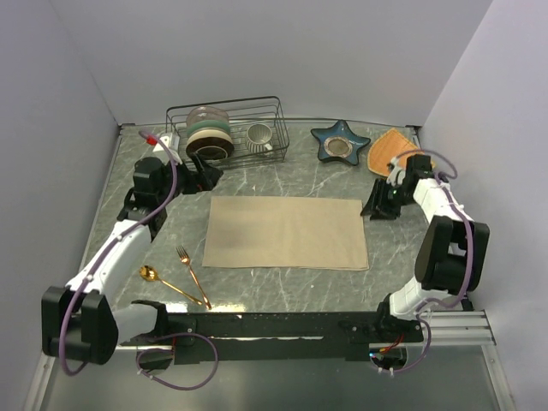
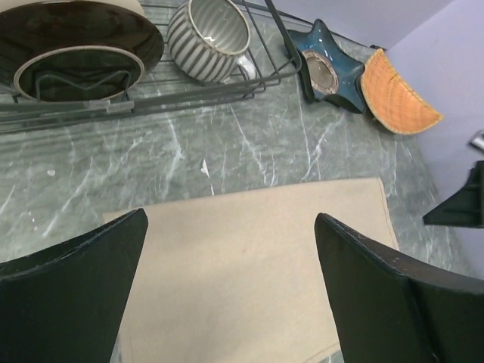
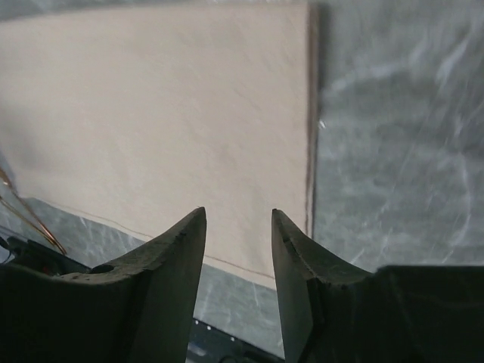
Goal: Fold the napkin into a case and place the utensils inside
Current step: Smooth out the rectangle-folded napkin at the center of the board, then pick up the rectangle-folded napkin from the center of the board.
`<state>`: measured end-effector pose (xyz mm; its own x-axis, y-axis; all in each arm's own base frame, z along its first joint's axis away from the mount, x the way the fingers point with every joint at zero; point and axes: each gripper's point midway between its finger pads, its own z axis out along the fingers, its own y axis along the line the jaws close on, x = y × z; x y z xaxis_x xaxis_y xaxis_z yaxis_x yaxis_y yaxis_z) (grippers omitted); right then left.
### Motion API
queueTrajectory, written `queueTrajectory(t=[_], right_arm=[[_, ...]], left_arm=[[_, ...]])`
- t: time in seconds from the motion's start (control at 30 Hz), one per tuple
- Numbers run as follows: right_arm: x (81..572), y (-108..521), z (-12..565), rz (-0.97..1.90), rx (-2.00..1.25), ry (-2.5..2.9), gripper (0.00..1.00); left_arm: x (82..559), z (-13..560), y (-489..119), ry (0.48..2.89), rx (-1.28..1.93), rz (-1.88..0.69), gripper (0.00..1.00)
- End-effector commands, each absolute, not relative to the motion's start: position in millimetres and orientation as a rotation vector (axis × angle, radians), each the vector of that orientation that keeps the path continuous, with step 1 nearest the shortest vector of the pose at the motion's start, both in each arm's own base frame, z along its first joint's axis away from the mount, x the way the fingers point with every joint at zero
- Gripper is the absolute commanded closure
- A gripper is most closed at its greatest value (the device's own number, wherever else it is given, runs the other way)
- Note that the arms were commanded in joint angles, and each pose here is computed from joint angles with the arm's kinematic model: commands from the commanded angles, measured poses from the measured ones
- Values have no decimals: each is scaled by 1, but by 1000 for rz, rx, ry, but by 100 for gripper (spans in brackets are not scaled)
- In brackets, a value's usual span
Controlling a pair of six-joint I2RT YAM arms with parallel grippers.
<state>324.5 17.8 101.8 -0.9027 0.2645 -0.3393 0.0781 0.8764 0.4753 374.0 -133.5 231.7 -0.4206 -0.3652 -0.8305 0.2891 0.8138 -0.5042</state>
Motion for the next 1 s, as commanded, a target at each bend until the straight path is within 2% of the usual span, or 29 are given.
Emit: queueTrajectory(t=[0.0, 0.53, 0.73, 0.77, 0.87, 0.97], right_arm=[[295, 12, 66, 568, 351, 2801, 53], [290, 11, 25, 315, 327, 2937, 54], [288, 14, 16, 311, 322, 2977, 55], [288, 16, 16, 331, 315, 2981, 65], [288, 27, 14, 439, 298, 2998, 81], [290, 31, 17, 494, 294, 2997, 82]], left_arm=[[354, 237, -131, 1856, 3, -707, 1], [347, 242, -133, 1835, 2, -736, 1], [349, 240, -133, 1837, -5, -741, 1], [349, 239, -133, 1839, -8, -741, 1], [351, 239, -133, 1840, -16, -737, 1], [352, 238, -132, 1851, -20, -728, 1]])
